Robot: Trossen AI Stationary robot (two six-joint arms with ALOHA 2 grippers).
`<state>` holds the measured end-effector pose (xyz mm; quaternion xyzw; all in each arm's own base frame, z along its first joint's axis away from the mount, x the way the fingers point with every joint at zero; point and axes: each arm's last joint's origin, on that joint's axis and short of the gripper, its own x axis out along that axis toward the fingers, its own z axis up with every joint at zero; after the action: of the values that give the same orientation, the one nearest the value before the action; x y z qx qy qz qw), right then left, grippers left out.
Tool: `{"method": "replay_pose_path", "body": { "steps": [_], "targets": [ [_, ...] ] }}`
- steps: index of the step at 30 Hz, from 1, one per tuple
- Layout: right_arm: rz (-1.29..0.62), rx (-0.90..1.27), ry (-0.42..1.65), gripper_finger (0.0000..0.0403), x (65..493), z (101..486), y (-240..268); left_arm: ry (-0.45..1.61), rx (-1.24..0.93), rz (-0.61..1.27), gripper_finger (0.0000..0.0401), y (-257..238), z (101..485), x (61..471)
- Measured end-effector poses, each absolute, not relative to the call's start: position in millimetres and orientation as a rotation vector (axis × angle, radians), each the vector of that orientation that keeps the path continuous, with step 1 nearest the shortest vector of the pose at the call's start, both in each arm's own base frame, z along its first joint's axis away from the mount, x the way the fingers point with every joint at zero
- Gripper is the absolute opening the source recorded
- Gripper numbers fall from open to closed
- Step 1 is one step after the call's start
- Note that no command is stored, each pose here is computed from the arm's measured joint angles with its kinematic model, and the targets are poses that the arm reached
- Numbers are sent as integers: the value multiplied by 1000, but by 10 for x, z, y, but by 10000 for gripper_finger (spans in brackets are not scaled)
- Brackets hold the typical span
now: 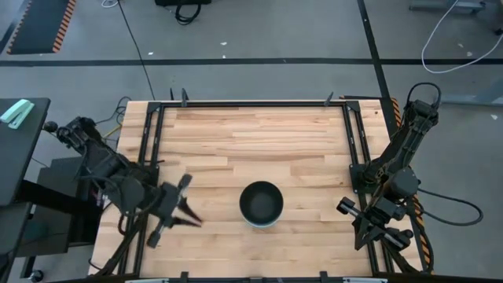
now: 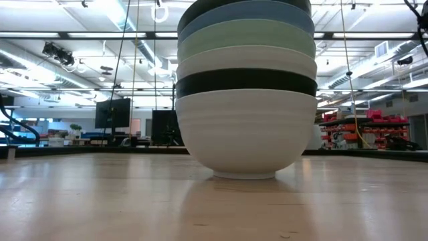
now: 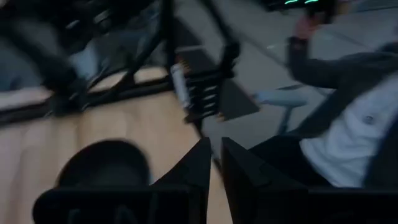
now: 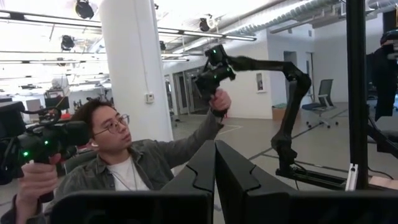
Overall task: Nest bowls inside each other
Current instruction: Return to Home Position
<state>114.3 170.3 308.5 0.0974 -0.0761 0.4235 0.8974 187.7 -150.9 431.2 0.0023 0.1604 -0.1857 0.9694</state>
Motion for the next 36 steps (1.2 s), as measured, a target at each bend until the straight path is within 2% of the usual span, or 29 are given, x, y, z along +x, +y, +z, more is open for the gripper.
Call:
{"method": "replay_pose_path", "body": {
  "steps": [6,15,22,31,36],
  "targets": [
    [876,190,-138,18,1146,3064,1706,232,4,-482,39,-1421,3837,1755],
    [892,217,-118,18,1151,3041,1722,83,-126,-506,48,-1086,3152,1375],
    [952,173,-135,18,1135,3040,1732,-4,-138,-512,40,-911,2965,1167],
    [942,204,-196,18,1049,3113,1567,-195,-107,-508,41,-659,3080,871],
    [941,229,-245,18,917,3028,1367,-230,-119,-505,45,-563,3031,757]
  ]
}}
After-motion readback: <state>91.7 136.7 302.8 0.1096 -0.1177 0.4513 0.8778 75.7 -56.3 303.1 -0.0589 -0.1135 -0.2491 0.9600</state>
